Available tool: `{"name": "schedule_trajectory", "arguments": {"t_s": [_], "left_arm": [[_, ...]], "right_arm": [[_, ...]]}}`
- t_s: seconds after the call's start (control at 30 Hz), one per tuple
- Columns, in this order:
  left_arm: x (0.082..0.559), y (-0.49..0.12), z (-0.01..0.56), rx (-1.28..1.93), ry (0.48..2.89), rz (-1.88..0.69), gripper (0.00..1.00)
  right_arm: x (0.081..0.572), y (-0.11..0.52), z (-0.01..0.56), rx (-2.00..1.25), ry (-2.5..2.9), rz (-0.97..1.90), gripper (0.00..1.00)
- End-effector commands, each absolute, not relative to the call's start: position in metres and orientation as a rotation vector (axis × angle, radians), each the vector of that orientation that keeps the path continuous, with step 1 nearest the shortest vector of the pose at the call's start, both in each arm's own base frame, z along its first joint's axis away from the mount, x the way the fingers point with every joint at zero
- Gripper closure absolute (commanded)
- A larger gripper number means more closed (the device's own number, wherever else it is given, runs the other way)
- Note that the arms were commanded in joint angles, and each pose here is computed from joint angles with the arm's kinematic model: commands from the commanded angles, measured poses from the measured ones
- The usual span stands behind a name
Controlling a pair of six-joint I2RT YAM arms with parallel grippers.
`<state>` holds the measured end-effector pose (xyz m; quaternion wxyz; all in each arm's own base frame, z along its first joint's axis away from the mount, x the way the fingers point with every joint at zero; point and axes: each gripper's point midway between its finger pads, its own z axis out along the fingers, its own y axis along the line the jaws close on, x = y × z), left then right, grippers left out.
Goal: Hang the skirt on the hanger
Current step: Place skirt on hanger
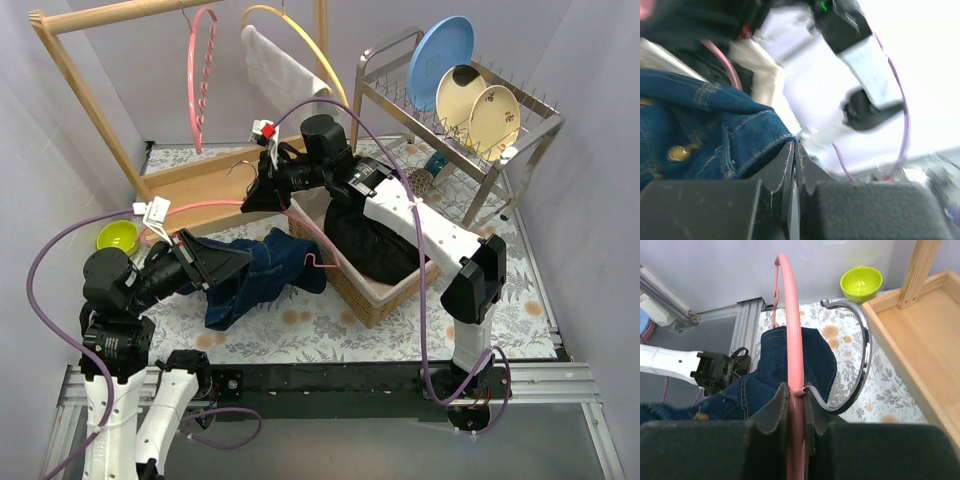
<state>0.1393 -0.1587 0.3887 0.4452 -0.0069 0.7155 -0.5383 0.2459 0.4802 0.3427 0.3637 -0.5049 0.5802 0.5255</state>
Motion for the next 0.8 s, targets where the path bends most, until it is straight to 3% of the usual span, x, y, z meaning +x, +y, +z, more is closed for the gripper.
{"name": "schedule_trajectory", "arguments": {"t_s": [0.0, 0.5, 0.53, 0.6, 0.63, 0.73, 0.77], "left_arm": [[0.102, -0.178, 0.391, 0.131, 1.787, -1.59, 1.0], [0.118, -0.19, 0.355, 0.177, 1.866, -1.702, 0.98], [0.121, -0.192, 0.351, 0.183, 1.878, -1.702, 0.84], [0.121, -0.193, 0.346, 0.195, 1.899, -1.703, 0.67], [0.12, -0.193, 0.347, 0.243, 1.881, -1.666, 0.44], [0.124, -0.189, 0.344, 0.238, 1.904, -1.564, 0.3], [0.126, -0.184, 0.357, 0.312, 1.851, -1.452, 0.2]], "right_arm": [[0.233, 0.464, 0.431, -1.252, 1.285, 1.343, 0.99], [0.279, 0.436, 0.5, -1.061, 1.22, 1.08, 0.99], [0.278, 0.432, 0.504, -1.059, 1.215, 1.082, 0.99], [0.277, 0.425, 0.51, -1.057, 1.205, 1.078, 0.99], [0.272, 0.419, 0.518, -1.059, 1.187, 1.076, 0.99], [0.264, 0.403, 0.535, -1.062, 1.141, 1.039, 0.99], [0.262, 0.398, 0.539, -1.059, 1.136, 1.033, 0.99]]}}
